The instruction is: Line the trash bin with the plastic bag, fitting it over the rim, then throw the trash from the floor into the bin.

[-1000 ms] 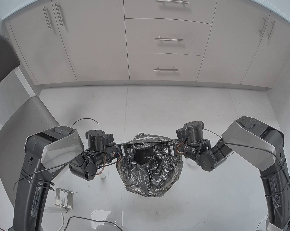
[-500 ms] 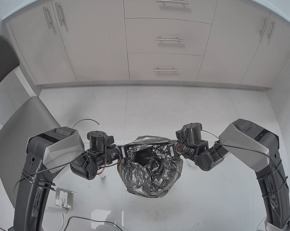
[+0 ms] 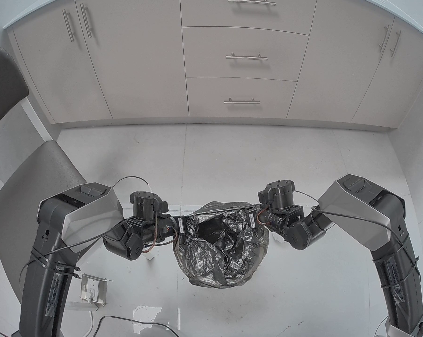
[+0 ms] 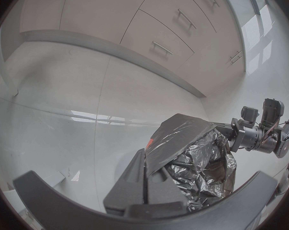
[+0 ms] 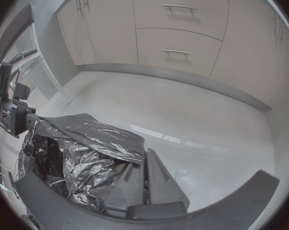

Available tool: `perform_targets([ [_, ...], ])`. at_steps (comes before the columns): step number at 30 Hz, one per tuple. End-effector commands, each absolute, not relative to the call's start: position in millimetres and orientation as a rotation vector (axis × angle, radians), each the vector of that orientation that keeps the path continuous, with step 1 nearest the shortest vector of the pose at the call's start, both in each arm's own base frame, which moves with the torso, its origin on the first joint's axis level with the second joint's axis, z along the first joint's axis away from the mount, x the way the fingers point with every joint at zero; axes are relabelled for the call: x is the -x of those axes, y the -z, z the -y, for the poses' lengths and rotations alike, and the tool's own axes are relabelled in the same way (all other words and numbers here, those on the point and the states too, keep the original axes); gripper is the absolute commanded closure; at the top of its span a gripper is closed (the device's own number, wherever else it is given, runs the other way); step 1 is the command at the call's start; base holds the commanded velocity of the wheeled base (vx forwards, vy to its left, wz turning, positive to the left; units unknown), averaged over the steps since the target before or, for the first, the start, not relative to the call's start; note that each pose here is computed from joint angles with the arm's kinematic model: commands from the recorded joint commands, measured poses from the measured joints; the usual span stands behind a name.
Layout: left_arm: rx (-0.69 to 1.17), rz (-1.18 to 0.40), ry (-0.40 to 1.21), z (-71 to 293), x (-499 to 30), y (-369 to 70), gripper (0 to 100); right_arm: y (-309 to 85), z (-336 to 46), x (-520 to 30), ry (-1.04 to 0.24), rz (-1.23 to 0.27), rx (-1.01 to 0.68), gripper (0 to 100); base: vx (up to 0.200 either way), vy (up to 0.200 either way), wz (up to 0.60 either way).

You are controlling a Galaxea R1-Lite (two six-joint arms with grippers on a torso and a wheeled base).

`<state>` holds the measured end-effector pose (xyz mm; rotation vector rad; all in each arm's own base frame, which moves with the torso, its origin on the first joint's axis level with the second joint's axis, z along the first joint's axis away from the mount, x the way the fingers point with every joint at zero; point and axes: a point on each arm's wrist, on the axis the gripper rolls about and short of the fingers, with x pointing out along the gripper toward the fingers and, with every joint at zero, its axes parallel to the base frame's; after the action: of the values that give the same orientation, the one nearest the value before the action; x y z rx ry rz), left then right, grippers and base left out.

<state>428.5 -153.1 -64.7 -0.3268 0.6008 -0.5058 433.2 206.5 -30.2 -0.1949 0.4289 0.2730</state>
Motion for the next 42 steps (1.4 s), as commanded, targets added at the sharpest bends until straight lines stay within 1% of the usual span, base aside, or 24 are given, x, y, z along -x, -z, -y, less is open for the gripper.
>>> perform_targets([
  [1,0.328,-0.588,0.51,154,-429,54,100,29,-208,-432,-0.267,-0.432,0.199,100,0.0,0.0,0.0],
  [6,0.327,-0.585,0.51,155,-429,52,100,29,-210,-432,-0.267,-0.43,0.198,100,0.0,0.0,0.0],
  [7,0.326,-0.585,0.511,155,-429,52,100,28,-210,-432,-0.267,-0.429,0.199,0,0.0,0.0,0.0],
  [16,0.301,-0.582,0.499,155,-428,54,100,27,-210,-429,-0.27,-0.424,0.197,0,0.0,0.0,0.0],
  [25,0.302,-0.572,0.498,154,-426,53,100,1,-216,-419,-0.291,-0.393,0.184,0,0.0,0.0,0.0],
  [30,0.312,-0.55,0.501,151,-418,31,100,-15,-220,-403,-0.312,-0.393,0.173,0,0.0,0.0,0.0],
  [33,0.308,-0.562,0.515,154,-405,17,100,-15,-223,-388,-0.338,-0.419,0.187,0,0.0,0.0,0.0],
  [41,0.304,-0.578,0.511,152,-404,19,100,-14,-229,-379,-0.358,-0.43,0.193,0,0.0,0.0,0.0],
  [42,0.304,-0.576,0.511,152,-404,18,0,-14,-229,-379,-0.357,-0.428,0.191,0,0.0,0.0,0.0],
])
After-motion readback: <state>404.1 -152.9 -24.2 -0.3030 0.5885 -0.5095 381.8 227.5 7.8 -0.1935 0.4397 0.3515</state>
